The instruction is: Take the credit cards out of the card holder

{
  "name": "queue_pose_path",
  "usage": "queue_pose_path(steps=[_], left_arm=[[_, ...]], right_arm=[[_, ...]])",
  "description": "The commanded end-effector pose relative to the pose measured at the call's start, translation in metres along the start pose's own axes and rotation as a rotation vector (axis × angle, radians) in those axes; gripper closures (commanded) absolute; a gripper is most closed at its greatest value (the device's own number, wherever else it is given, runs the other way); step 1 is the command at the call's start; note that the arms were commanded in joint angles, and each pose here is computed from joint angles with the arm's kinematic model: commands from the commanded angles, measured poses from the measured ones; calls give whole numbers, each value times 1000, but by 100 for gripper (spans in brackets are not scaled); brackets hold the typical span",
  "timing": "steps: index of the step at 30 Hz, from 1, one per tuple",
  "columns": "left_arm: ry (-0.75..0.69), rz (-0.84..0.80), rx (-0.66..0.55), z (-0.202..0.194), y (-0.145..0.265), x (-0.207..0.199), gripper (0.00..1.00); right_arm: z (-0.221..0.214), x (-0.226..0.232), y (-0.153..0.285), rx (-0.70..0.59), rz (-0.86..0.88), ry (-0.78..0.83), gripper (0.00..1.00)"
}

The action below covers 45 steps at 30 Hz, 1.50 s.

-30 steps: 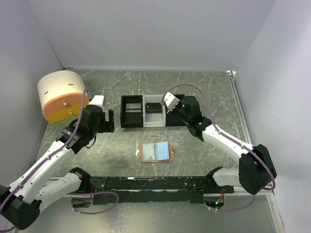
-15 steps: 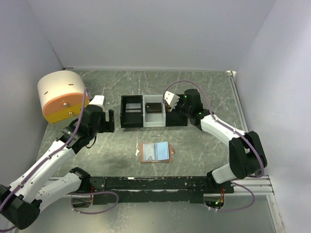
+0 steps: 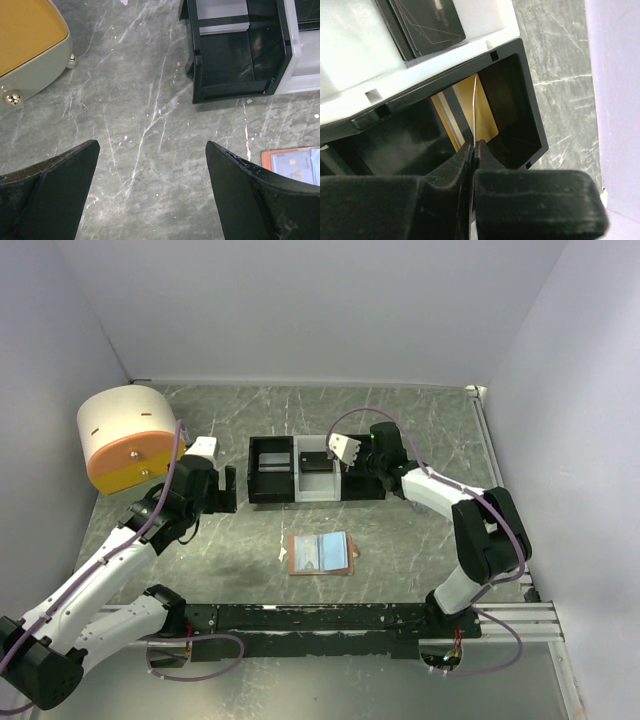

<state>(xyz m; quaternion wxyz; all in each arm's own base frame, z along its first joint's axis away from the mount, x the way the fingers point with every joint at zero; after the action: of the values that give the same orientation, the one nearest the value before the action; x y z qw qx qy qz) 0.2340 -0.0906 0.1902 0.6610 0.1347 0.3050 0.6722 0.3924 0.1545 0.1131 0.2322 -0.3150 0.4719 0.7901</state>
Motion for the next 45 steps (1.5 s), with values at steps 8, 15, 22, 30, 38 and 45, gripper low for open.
queue_pose_path(steps=[8,15,22,30,38,45], left_arm=[[-13,8,0,2,1,2,0],[-13,12,0,2,2,3,0],[-17,4,2,2,2,2,0],[-13,14,2,2,2,3,0],[-17,16,6,1,2,3,1],[-10,30,0,3,3,5,2]], right_arm=[[-10,-12,-25,9,-44,60,100],[-11,-16,-37,0,-43,94,100],[-14,-23,-44,22,-39,133,98],[-21,-8,-65,33,91,167,91],[-17,-3,-58,8,151,175,62],[-29,2,-57,73,171,152,59]])
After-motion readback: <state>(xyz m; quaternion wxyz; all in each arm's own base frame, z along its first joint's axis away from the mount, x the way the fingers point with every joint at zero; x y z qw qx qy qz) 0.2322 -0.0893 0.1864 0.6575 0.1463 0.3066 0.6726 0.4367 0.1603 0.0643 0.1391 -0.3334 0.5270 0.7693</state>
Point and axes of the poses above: each gripper's point midway between its finger pads, its own y axis back along the fingers, its own x axis along the line the jaws close on, z = x × y, the point moved 3 cm from there along y, back along the fingers, and after that the axes turned 15 degrees about y, right-handed, at the moved point
